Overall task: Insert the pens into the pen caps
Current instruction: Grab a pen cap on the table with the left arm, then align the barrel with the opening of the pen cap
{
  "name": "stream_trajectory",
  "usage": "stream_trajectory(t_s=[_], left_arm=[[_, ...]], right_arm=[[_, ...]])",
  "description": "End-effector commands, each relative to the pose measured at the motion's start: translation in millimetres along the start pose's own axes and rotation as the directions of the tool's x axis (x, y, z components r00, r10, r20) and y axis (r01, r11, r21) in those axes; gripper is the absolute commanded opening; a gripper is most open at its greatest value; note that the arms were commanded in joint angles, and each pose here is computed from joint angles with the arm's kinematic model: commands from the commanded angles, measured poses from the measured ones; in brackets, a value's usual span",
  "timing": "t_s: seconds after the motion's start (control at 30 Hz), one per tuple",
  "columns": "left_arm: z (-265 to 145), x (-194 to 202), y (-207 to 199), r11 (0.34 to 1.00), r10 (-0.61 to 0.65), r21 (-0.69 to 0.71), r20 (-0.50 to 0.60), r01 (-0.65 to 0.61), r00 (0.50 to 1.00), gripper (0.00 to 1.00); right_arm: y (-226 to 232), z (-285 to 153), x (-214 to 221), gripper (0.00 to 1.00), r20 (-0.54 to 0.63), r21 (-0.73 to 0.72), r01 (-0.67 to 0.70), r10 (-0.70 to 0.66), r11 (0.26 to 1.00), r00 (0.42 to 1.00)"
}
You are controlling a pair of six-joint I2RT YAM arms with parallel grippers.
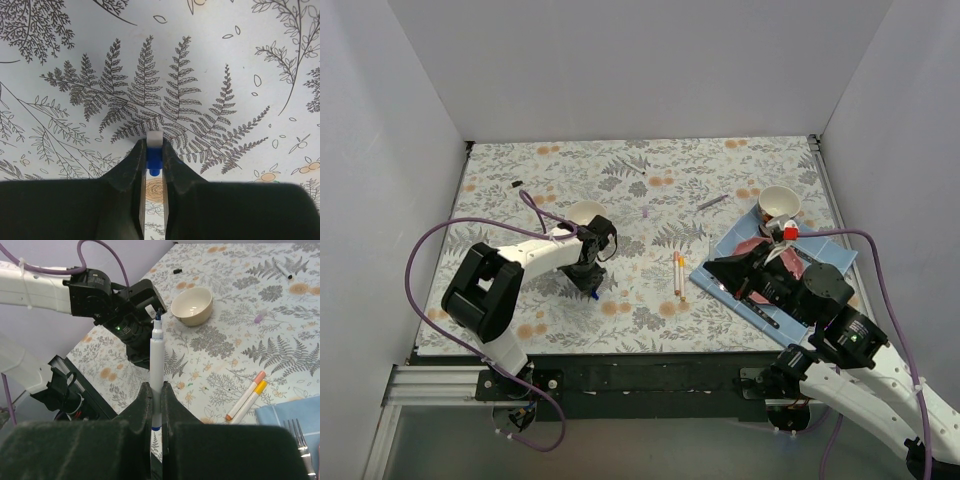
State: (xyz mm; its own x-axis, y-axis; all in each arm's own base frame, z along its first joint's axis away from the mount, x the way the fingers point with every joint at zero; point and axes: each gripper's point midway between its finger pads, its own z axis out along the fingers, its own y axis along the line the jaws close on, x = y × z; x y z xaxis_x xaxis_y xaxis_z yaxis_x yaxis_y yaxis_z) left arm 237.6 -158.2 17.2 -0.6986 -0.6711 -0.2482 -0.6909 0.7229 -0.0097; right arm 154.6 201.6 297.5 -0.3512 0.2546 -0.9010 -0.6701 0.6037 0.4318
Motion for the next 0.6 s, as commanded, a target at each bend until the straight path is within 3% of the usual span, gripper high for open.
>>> stream_trajectory(t_s=[0.0, 0.1, 0.17, 0.2, 0.23, 0.33, 0.43, 0.47, 0.53, 0.57], left_arm=[[5, -10, -24, 0.878, -0.479, 0.022, 0.017, 0.479, 0.877, 0.00], [-20, -25, -45, 0.904, -0.412, 0.139, 0.030, 0.405, 0.911, 0.00], [-42, -38, -64, 0.926, -0.311, 0.251, 0.081, 0.283, 0.947, 0.00], [-68, -47, -84, 0.894, -0.290, 0.381, 0.090, 0.236, 0.953, 0.00], [-83, -48, -95, 0.875, -0.252, 0.448, 0.095, 0.185, 0.963, 0.00], [-143, -50, -121, 0.741, -0.100, 0.671, 0.166, -0.038, 0.981, 0.00], [-186, -47, -129, 0.579, -0.076, 0.807, 0.193, -0.115, 0.978, 0.00], [-207, -48, -137, 0.487, -0.065, 0.857, 0.231, -0.171, 0.971, 0.00], [-219, -38, -132, 0.395, -0.041, 0.894, 0.245, -0.210, 0.969, 0.00], [-234, -33, -134, 0.316, -0.030, 0.924, 0.237, -0.216, 0.971, 0.00]], right_arm=[[4, 10, 26, 0.01, -0.065, -0.057, -0.025, 0.021, 0.998, 0.998], [9, 22, 52, 0.01, -0.129, -0.124, -0.057, 0.040, 0.991, 0.991], [15, 28, 66, 0.01, -0.173, -0.172, -0.085, 0.055, 0.982, 0.983], [20, 33, 60, 0.01, -0.145, -0.199, -0.085, 0.056, 0.976, 0.988], [16, 38, 75, 0.01, -0.188, -0.194, -0.108, 0.071, 0.975, 0.980], [17, 53, 84, 0.01, -0.200, -0.210, -0.153, 0.110, 0.966, 0.974], [18, 70, 87, 0.01, -0.194, -0.223, -0.186, 0.143, 0.957, 0.970], [18, 74, 88, 0.01, -0.198, -0.227, -0.191, 0.147, 0.955, 0.969], [22, 89, 88, 0.01, -0.196, -0.246, -0.205, 0.158, 0.947, 0.968], [22, 94, 88, 0.01, -0.195, -0.251, -0.211, 0.164, 0.945, 0.967]])
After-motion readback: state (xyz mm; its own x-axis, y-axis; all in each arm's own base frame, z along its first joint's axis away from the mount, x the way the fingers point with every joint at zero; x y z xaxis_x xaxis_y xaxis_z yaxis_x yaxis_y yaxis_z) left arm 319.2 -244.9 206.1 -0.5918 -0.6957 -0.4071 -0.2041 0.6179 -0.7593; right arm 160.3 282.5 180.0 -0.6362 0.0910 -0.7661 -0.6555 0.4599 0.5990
